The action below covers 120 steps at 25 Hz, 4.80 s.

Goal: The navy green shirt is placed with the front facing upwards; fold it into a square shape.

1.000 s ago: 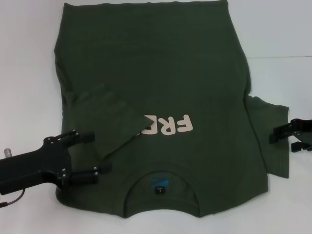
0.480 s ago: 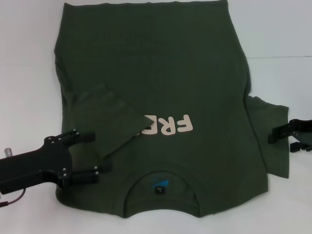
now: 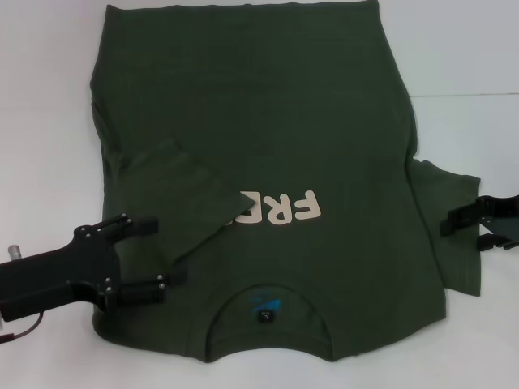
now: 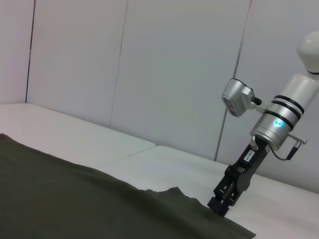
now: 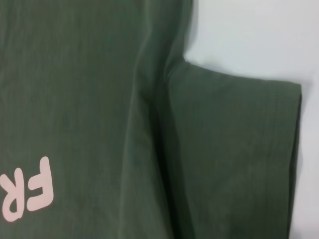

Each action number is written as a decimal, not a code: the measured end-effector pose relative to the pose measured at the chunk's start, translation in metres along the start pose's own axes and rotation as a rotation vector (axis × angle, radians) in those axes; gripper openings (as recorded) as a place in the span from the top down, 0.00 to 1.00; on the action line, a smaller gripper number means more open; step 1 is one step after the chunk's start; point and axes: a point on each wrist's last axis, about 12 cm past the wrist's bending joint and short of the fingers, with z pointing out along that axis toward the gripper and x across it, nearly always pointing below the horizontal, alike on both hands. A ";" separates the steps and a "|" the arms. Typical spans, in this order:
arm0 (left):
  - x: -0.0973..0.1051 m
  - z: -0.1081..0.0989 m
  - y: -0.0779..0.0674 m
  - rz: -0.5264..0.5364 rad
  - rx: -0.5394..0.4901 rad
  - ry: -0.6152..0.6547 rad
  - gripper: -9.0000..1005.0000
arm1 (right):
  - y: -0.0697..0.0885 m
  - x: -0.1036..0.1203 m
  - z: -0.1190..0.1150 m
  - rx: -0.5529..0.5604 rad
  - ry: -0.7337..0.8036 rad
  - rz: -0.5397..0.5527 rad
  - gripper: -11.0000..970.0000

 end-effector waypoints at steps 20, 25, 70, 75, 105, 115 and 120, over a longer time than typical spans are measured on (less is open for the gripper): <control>0.000 0.000 0.000 -0.001 -0.001 0.002 0.07 | -0.001 -0.001 -0.001 0.006 0.005 -0.001 0.20; 0.000 0.000 0.000 -0.003 0.000 0.003 0.07 | -0.002 -0.001 -0.002 0.007 0.007 -0.001 0.20; 0.000 0.001 -0.001 -0.003 0.002 -0.002 0.07 | 0.000 0.003 0.003 0.004 0.032 -0.001 0.20; 0.000 0.001 -0.001 -0.002 0.002 -0.002 0.07 | 0.001 0.003 0.003 0.000 0.032 0.001 0.20; -0.001 0.004 0.001 0.003 0.006 0.002 0.07 | 0.000 0.000 -0.006 0.002 0.061 -0.019 0.20; -0.002 0.004 0.001 0.001 0.008 0.002 0.07 | 0.002 0.001 -0.003 0.016 0.070 -0.035 0.20; -0.002 0.004 0.001 0.003 0.008 0.002 0.07 | 0.004 0.003 0.000 0.012 0.073 -0.035 0.20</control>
